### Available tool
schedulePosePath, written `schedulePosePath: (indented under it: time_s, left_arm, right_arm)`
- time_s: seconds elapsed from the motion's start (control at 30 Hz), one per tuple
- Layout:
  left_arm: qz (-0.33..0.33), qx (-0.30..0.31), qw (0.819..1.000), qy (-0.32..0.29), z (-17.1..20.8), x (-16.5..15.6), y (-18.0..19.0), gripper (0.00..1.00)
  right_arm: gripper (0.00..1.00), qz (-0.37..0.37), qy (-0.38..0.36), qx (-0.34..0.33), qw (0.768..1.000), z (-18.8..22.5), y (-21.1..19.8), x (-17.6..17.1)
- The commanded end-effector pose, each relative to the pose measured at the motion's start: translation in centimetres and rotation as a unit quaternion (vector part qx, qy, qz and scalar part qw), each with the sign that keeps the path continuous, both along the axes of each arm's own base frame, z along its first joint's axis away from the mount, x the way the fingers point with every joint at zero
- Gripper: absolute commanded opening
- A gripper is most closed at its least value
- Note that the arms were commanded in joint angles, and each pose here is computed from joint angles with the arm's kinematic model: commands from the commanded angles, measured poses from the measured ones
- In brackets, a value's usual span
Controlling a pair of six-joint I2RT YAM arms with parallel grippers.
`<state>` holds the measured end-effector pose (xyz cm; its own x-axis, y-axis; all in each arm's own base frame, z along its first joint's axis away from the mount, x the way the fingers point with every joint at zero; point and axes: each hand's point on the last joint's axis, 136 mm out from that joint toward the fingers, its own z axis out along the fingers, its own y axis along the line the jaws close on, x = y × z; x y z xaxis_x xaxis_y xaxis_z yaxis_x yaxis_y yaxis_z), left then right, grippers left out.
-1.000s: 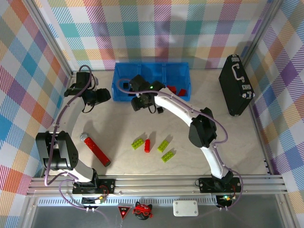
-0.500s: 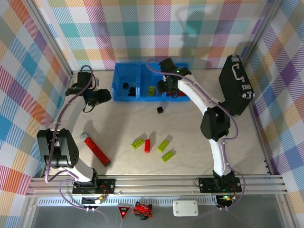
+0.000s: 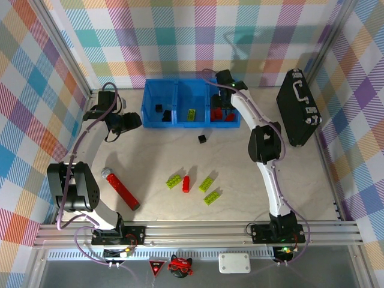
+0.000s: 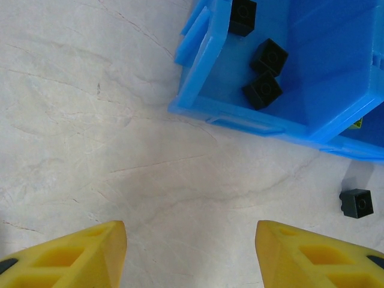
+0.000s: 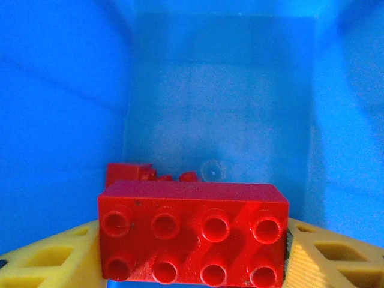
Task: Sort the legos into containers by color
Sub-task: Place the lego in the container.
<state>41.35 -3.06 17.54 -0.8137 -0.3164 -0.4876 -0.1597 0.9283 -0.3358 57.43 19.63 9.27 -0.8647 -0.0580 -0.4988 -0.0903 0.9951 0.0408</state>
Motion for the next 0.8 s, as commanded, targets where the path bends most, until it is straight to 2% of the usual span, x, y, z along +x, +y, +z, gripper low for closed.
schedulePosePath:
  time_s: [0.0, 0.2, 0.33, 0.6, 0.77]
  left_arm:
    - [-0.012, -0.003, 1.0, 0.009, -0.7, -0.3, -0.5, 0.59]
    - [-0.025, 0.007, 1.0, 0.017, -0.8, -0.5, -1.2, 0.59]
    - [-0.039, 0.0, 0.999, 0.027, -0.3, -0.8, -2.2, 0.59]
    - [-0.058, -0.008, 0.997, 0.054, -0.3, -2.9, -4.4, 0.6]
    - [-0.074, -0.004, 0.995, 0.071, -0.7, -5.8, -6.5, 0.6]
  right_arm:
    - [0.63, -0.002, -0.034, 0.014, 0.999, 0.5, 0.3, 2.0]
    - [0.67, -0.003, -0.054, 0.001, 0.999, -1.8, 0.3, 3.7]
    - [0.73, -0.005, -0.06, -0.003, 0.998, -1.2, 0.0, 3.8]
    - [0.75, -0.001, -0.089, 0.011, 0.996, 5.4, -0.2, 2.0]
    - [0.74, 0.009, -0.099, 0.04, 0.994, 9.9, 0.3, -1.2]
